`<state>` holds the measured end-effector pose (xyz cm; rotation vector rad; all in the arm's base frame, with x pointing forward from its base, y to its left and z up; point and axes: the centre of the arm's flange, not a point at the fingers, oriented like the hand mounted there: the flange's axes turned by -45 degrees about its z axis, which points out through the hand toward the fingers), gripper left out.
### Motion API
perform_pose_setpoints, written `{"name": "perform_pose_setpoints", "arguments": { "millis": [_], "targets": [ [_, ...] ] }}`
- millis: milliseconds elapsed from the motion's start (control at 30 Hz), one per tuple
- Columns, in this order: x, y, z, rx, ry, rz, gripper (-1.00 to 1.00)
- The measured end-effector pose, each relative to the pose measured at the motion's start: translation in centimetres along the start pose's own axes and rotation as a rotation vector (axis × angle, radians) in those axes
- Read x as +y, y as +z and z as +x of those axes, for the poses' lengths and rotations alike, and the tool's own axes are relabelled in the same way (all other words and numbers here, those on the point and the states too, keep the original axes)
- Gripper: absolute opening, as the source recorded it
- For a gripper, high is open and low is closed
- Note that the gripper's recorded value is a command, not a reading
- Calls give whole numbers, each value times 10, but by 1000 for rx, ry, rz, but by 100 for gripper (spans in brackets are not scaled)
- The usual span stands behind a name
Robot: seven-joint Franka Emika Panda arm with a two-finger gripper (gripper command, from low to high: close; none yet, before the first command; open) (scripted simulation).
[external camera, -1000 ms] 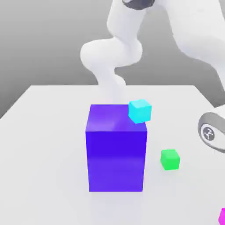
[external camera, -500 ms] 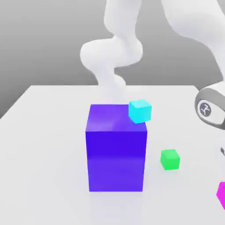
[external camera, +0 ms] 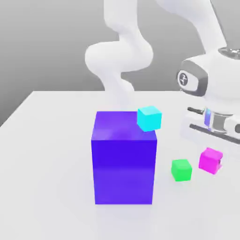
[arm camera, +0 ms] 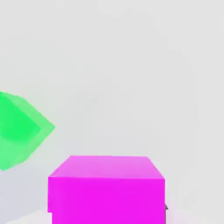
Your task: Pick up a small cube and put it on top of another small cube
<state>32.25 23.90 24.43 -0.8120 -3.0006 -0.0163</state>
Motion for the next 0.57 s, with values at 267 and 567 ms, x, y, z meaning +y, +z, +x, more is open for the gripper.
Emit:
{"name": "perform_pose_setpoints", "arguments": {
  "millis": [267, 567],
  "targets": [
    [-61, 8, 38, -31, -406, 9, -100],
    [-65, 67, 38, -33, -431, 10, 100]
  ]
}}
